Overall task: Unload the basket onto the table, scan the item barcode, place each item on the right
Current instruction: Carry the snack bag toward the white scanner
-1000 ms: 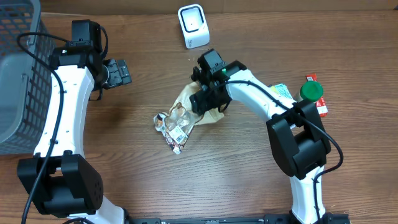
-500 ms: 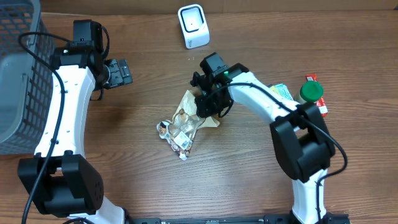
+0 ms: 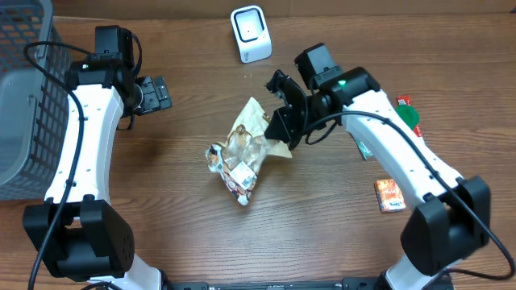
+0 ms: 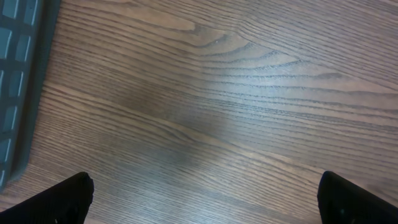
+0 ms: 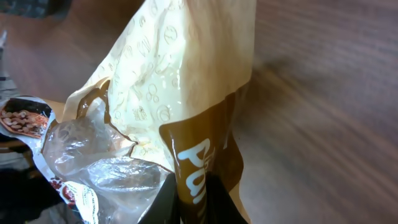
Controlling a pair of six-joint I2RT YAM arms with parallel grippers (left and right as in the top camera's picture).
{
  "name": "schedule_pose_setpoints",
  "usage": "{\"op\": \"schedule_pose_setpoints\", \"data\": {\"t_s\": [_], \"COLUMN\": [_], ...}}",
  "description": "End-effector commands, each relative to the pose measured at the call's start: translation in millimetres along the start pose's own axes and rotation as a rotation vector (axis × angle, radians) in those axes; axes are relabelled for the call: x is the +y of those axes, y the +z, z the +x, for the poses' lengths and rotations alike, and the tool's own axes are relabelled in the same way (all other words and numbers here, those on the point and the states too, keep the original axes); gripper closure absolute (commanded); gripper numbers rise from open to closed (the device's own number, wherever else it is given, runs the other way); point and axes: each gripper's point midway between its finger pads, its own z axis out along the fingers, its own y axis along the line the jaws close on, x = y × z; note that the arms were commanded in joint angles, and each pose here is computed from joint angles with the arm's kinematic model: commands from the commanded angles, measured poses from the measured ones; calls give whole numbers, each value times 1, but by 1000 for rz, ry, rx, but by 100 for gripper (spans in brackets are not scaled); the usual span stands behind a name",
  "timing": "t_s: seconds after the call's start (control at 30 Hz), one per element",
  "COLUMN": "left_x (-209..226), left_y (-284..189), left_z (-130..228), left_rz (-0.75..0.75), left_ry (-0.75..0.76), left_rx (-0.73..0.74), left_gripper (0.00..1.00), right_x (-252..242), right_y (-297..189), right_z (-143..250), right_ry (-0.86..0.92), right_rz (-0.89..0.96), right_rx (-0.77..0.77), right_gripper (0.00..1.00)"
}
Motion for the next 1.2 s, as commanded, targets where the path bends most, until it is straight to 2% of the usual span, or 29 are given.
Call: {"op": "schedule_pose_setpoints", "data": {"t_s": [0.0,0.17,0.33,0.47,0.57,0.73,1.0,1.17], "left_x": [-2,-2,-2,-2,-2,-2,-2,-2], "left_y": [-10,-10,-10,-10,-10,-10,-10,-10], "left_z": [-6,-6,-6,-6,-6,-6,-6,-6], "left_rz": [6,6,6,6,6,6,6,6], "left_ry": [25,25,25,25,25,25,25,25], "left_rx": [-32,-31,-31,-31,-32,-31,-31,-31], "left_gripper": [0,0,0,1,0,0,0,0], "right_x": [13,19,20,20,14,15,-10,-24], "right_y": [-30,-52,-54,-56,-63,-101,-180,-177], "right_z": [2,9,8,-11,-32,-79,-175,-219], "right_ry": [-7,-64,-70,-116,-102,-175,-304,-380], "right_rz": [-26,-14,-12,-7,48,164,538,611], "right_rx": [-40,-64,-73,-146,-225,-404,-824,-956], "right_gripper": [96,96,96,96,97,97,97,97]}}
